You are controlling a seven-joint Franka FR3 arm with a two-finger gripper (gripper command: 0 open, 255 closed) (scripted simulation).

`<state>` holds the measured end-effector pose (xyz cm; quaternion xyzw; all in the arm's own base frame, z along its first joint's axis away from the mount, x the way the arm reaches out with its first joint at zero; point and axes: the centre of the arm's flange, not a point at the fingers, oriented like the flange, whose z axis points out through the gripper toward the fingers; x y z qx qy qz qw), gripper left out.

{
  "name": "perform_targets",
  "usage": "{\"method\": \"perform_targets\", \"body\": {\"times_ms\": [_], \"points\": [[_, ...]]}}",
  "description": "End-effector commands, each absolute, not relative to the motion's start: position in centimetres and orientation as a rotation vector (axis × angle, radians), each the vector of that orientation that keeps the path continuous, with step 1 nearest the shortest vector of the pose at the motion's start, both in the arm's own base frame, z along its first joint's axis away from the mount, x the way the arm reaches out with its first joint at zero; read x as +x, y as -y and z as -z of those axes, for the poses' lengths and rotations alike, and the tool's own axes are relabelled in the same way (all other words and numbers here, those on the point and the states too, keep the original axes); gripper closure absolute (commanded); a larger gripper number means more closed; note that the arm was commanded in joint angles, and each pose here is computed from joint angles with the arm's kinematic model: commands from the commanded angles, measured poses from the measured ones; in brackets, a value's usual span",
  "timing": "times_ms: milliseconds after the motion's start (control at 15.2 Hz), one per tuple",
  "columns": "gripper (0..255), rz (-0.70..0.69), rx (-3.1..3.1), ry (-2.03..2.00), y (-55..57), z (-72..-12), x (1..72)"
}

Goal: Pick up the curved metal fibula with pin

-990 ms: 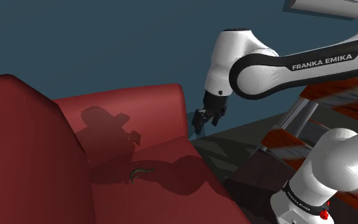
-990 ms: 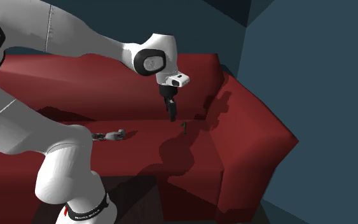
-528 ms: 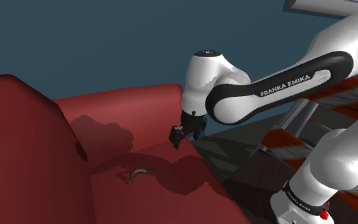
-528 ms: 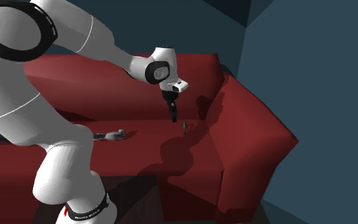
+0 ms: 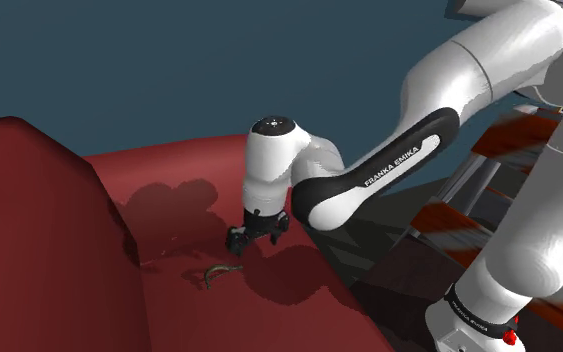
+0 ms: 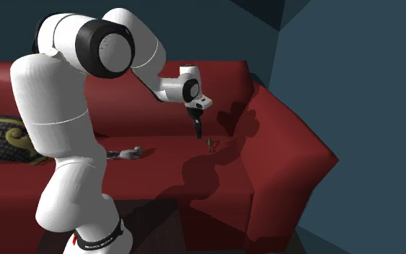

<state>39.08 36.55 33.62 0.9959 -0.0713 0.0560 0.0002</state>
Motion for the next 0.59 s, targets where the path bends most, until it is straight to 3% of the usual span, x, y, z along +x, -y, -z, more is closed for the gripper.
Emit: {"method": "perform_targets", "body": {"times_ms": [0,528], "points": [[0,-0.194,3.122,0.254,-38.1,-31.9,40.1],[0,-0.242,3.098,0.354,-45.8,-25.7,44.0]]}}
